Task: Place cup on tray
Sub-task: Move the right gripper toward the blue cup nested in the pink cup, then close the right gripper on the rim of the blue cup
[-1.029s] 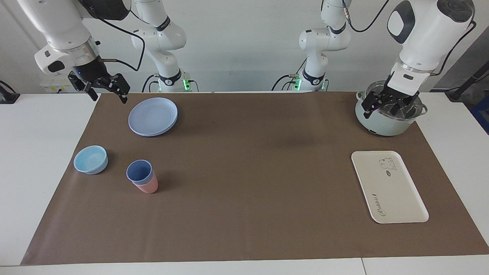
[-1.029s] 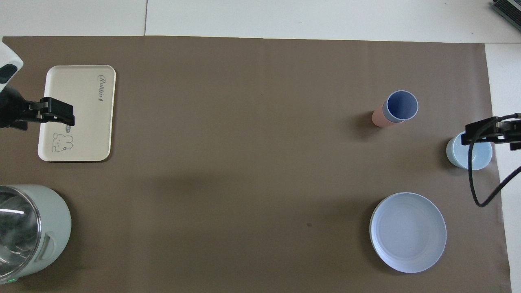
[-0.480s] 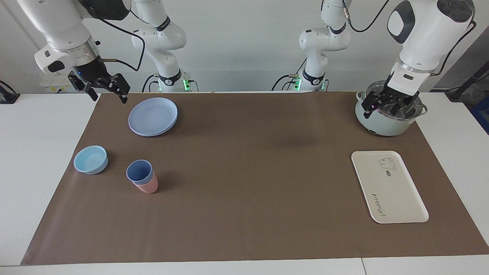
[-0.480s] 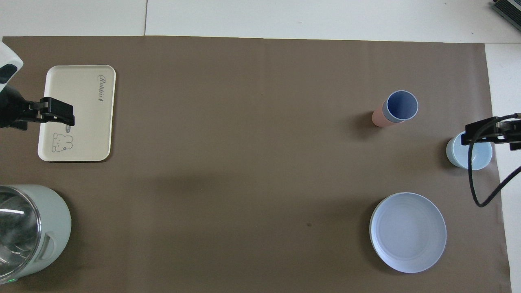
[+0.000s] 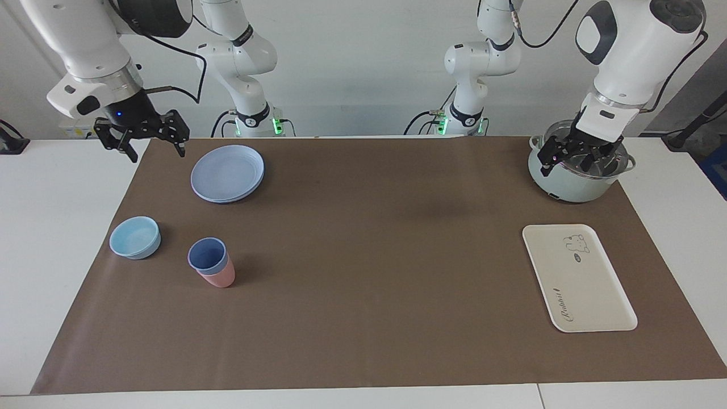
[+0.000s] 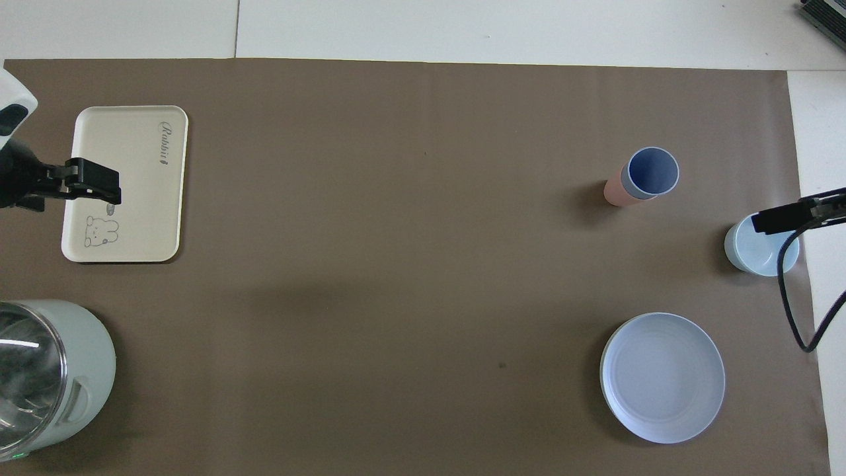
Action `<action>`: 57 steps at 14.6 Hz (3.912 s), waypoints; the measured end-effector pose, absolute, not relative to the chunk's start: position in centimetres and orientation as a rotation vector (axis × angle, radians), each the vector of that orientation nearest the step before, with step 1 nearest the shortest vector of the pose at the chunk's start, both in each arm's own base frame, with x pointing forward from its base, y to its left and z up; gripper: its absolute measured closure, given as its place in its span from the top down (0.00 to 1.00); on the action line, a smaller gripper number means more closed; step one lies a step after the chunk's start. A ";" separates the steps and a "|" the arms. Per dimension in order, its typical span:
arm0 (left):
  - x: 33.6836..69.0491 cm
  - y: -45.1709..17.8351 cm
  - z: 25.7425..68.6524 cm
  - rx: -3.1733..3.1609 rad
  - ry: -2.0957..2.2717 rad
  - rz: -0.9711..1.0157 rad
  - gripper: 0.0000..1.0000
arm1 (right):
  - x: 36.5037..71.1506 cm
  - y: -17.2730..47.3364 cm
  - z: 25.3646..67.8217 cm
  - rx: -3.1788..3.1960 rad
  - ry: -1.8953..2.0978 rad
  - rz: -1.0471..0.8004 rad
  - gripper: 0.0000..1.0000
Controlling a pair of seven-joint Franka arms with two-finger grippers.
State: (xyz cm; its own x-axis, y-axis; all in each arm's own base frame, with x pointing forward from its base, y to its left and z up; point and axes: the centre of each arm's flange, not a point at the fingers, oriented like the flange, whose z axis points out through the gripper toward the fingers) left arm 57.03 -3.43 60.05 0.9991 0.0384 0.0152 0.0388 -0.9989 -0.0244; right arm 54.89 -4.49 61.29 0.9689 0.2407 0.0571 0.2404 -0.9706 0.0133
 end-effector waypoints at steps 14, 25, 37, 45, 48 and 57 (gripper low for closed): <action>57.0 -3.4 60.0 -3.116 -0.060 -0.023 1.00 | 56.5 -17.5 45.9 2.958 1.413 0.783 1.00; 57.0 -3.4 60.0 -3.116 -0.060 -0.023 1.00 | 56.9 -15.8 31.6 3.023 1.371 1.382 1.00; 57.0 -3.4 60.0 -3.116 -0.060 -0.023 1.00 | 57.7 -11.1 26.9 2.975 1.349 1.598 1.00; 57.0 -3.4 60.0 -3.116 -0.060 -0.023 1.00 | 58.0 -9.2 26.2 2.955 1.294 1.671 1.00; 57.0 -3.4 60.0 -3.116 -0.060 -0.023 1.00 | 58.1 -9.0 26.1 2.940 1.256 1.715 1.00; 57.0 -3.4 60.0 -3.116 -0.060 -0.023 1.00 | 58.2 -8.5 25.5 2.927 1.224 1.718 0.82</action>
